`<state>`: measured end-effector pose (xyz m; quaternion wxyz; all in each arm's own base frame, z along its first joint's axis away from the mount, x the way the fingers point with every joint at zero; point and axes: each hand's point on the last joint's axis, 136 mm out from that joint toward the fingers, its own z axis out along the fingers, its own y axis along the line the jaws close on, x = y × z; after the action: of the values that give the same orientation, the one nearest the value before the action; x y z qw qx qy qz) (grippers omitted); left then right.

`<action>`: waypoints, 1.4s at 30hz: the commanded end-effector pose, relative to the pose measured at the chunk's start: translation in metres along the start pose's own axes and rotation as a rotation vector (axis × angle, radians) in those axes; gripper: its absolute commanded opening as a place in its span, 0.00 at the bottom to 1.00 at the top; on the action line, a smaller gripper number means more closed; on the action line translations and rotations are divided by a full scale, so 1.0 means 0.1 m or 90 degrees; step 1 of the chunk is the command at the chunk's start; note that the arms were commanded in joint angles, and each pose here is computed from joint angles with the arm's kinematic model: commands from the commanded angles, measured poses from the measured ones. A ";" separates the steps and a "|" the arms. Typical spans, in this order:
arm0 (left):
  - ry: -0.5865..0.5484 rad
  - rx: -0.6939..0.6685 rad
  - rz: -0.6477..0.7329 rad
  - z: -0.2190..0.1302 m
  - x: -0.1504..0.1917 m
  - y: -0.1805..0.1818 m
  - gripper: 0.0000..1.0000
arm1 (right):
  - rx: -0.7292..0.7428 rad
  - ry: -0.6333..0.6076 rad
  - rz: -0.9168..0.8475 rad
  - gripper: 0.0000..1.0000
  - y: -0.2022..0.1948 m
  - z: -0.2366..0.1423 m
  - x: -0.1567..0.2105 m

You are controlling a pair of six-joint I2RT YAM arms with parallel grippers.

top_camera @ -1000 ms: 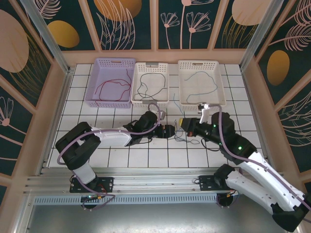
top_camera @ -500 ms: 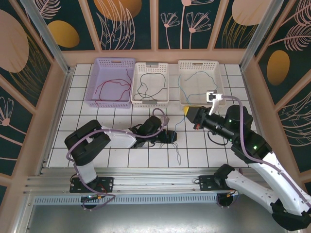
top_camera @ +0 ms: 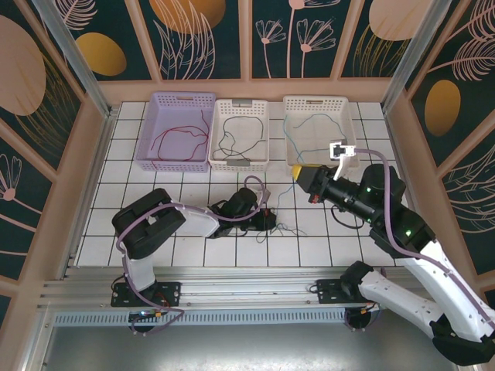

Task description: Untangle the cables

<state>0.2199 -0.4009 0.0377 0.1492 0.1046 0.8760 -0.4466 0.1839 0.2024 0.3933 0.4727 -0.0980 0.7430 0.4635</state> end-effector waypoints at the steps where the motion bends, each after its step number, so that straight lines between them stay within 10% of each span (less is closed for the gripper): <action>1: -0.013 0.001 0.031 -0.02 -0.06 -0.08 0.00 | 0.015 -0.037 -0.021 0.00 0.04 -0.13 -0.18; 15: -0.158 -0.274 0.042 -1.15 -0.75 0.59 0.00 | 0.192 -0.286 -0.055 0.00 0.05 -1.04 -1.21; 42: -0.450 -0.556 0.057 -3.97 -1.33 0.56 0.00 | 0.422 -0.549 -0.104 0.00 0.06 -1.91 -2.18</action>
<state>0.3030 -0.0741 0.2596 0.4851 -0.0936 0.8641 -0.0965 0.1891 0.0171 0.5835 0.7546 0.1543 0.6099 0.1864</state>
